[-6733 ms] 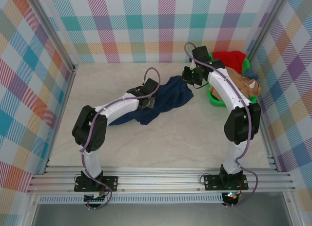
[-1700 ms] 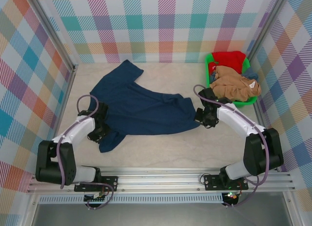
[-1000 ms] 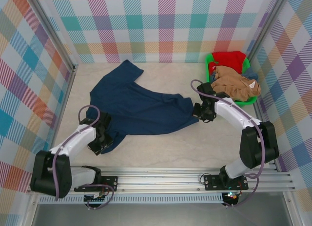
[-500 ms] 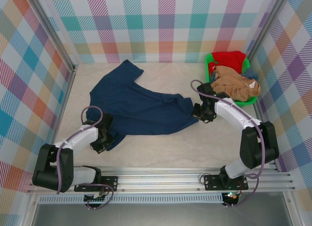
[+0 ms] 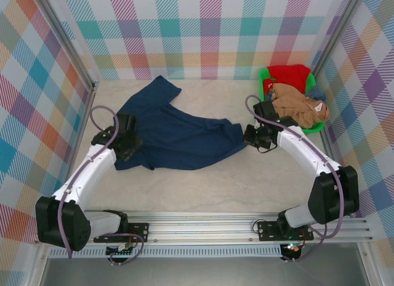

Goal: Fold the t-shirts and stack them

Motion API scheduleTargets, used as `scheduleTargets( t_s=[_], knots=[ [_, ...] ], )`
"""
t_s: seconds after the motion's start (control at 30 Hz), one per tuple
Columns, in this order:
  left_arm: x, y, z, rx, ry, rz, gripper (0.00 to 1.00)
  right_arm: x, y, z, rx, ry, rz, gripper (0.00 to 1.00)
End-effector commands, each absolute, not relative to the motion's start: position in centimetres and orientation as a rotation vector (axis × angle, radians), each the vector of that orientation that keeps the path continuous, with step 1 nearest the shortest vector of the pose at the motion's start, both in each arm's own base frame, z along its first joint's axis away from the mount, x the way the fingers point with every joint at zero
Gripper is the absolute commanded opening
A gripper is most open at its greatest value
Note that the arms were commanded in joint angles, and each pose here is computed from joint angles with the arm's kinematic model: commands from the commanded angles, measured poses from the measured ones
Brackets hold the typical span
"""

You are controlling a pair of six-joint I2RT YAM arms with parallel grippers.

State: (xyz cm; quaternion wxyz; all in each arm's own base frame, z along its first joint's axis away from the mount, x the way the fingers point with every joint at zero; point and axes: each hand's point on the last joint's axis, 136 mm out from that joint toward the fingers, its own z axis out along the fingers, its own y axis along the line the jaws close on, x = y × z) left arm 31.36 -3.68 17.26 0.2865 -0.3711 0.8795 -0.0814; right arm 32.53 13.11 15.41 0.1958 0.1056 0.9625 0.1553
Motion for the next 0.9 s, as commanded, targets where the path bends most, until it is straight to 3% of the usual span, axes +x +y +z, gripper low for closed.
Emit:
scheduleTargets(
  t_s=[0.0,0.23,0.53,0.73,0.87],
  knots=[
    [34.5,-4.3,23.8,-0.903,2.197,-0.291,0.00,35.2,14.1,23.7,0.178,2.452,0.532,0.00],
    [35.8,-3.9,38.9,-0.797,1.797,-0.477,0.00,35.5,13.6,37.7,0.078,2.066,0.585,0.00],
    [29.4,-2.1,56.2,-0.590,1.345,-0.594,0.00,28.9,11.2,52.8,-0.041,1.614,0.591,0.00],
    [25.7,-1.3,63.9,-0.531,1.149,-0.643,0.00,26.0,10.3,59.2,-0.046,1.423,0.627,0.00],
    [26.9,-1.9,65.9,-0.502,1.144,-0.646,0.00,27.0,10.9,60.0,-0.034,1.418,0.663,0.00]
  ],
)
